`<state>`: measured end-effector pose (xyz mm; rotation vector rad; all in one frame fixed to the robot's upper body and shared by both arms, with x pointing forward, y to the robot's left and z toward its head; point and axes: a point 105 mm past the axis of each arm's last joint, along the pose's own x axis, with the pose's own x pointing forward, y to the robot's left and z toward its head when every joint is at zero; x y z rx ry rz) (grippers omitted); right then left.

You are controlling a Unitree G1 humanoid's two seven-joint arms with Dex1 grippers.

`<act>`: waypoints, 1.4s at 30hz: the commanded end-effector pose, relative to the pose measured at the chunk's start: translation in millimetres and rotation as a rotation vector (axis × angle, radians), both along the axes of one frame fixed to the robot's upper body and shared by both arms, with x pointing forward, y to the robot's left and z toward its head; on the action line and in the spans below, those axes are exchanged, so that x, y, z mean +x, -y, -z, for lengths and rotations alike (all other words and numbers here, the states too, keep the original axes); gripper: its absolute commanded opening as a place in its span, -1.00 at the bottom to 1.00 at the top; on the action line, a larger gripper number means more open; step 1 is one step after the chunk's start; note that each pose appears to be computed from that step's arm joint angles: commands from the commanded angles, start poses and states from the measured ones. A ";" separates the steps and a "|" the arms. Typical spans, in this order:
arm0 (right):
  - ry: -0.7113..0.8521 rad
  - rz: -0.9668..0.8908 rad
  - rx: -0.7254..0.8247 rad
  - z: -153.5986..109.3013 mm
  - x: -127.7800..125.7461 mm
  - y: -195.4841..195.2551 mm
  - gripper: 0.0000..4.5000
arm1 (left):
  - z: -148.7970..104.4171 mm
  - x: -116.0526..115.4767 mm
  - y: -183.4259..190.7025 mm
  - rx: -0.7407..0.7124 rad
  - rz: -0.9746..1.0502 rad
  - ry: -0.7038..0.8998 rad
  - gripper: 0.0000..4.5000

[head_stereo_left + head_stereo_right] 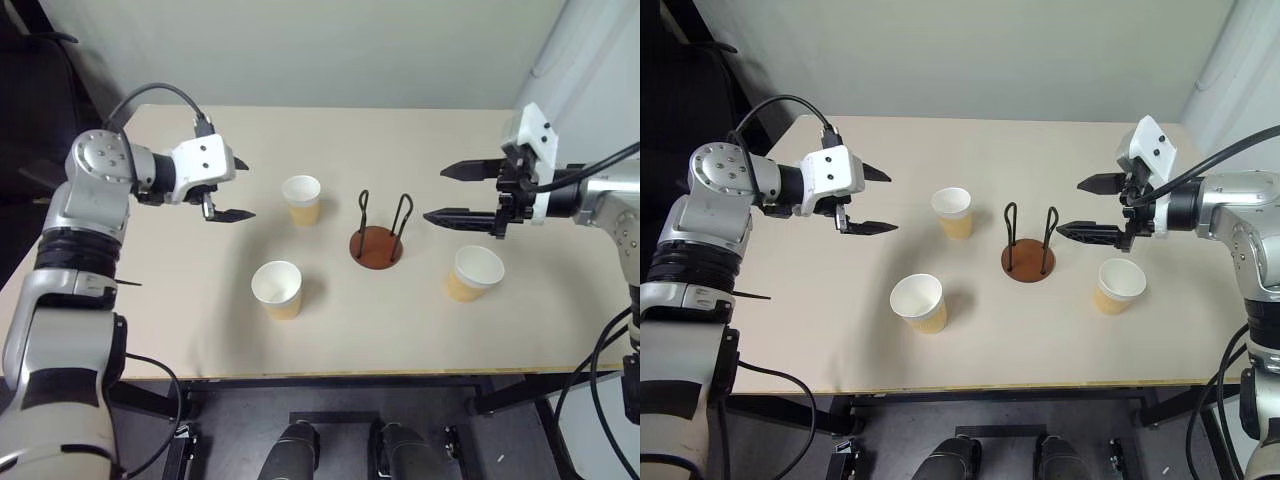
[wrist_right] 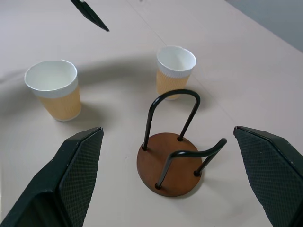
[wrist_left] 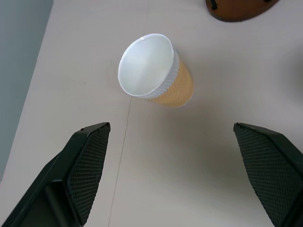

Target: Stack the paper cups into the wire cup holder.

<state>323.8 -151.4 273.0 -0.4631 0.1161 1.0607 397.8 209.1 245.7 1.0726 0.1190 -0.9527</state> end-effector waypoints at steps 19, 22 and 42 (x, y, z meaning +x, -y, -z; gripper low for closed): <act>0.048 0.001 -0.003 -17.7 -8.4 6.0 0.99 | -12.2 24.9 24.2 0.309 0.049 0.170 1.00; 0.044 0.002 -0.002 -17.0 -8.9 6.3 0.99 | -9.8 29.3 28.2 0.307 0.042 0.181 1.00; 0.027 0.013 0.002 -12.9 -9.3 5.9 0.99 | 16.3 45.1 53.6 0.373 0.055 0.196 1.00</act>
